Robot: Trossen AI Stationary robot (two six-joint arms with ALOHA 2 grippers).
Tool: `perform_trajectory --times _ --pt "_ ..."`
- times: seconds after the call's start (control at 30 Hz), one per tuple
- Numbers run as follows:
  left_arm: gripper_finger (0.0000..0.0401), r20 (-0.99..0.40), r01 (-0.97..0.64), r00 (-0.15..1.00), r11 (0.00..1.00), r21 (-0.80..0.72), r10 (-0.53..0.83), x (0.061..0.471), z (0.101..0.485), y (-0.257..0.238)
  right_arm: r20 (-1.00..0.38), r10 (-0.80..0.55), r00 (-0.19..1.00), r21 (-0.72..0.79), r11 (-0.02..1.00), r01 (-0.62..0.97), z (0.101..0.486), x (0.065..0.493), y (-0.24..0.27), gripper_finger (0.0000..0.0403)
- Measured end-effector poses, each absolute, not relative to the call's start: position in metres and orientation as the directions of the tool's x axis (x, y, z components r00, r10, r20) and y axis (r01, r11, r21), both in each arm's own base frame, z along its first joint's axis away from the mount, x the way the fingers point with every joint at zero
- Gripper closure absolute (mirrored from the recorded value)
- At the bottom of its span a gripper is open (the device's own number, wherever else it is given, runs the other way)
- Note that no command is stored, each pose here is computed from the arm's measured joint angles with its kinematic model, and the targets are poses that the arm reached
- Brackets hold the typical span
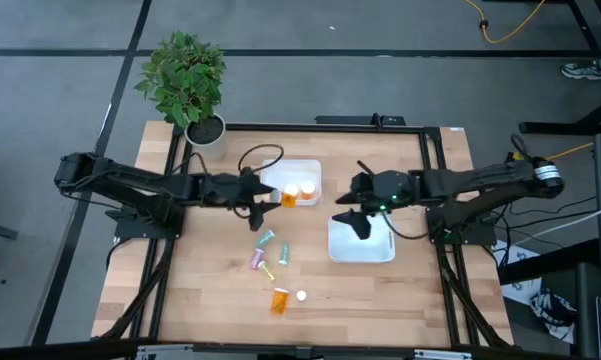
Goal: Pick and place medicine bottles into bin by pill shape (circle, oval)
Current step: Put the large orange pill bottle into the top white bin
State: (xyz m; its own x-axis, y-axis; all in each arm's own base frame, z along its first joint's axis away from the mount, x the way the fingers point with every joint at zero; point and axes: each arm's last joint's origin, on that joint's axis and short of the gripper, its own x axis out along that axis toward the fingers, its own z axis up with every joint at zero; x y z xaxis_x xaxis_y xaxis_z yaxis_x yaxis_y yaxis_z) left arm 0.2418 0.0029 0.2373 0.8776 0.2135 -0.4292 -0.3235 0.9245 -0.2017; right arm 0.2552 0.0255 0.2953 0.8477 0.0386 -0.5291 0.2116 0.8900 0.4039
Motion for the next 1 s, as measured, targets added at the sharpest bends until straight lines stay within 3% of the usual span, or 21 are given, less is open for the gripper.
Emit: perform_trajectory --times 0.23,0.5,0.73,1.0 --pt "0.0207 -0.548 -0.444 0.782 0.882 -0.156 0.297 0.249 0.281 0.029 -0.581 0.071 0.811 0.379 0.905 0.192 0.301 0.231 0.033 0.0121" --pt "0.0207 -0.690 -0.600 0.625 0.790 -0.126 0.365 0.257 0.262 0.064 -0.704 0.087 0.705 0.322 0.924 0.207 0.291 0.217 0.041 0.0121" --pt "0.0207 -0.769 -0.630 0.556 0.764 -0.143 0.315 0.270 0.237 0.082 -0.738 0.091 0.669 0.301 0.931 0.206 0.288 0.213 0.044 0.0121" --pt "0.0206 -0.814 -0.651 0.492 0.751 -0.109 0.309 0.289 0.245 0.091 -0.742 0.089 0.665 0.295 0.933 0.204 0.287 0.213 0.044 0.0121"
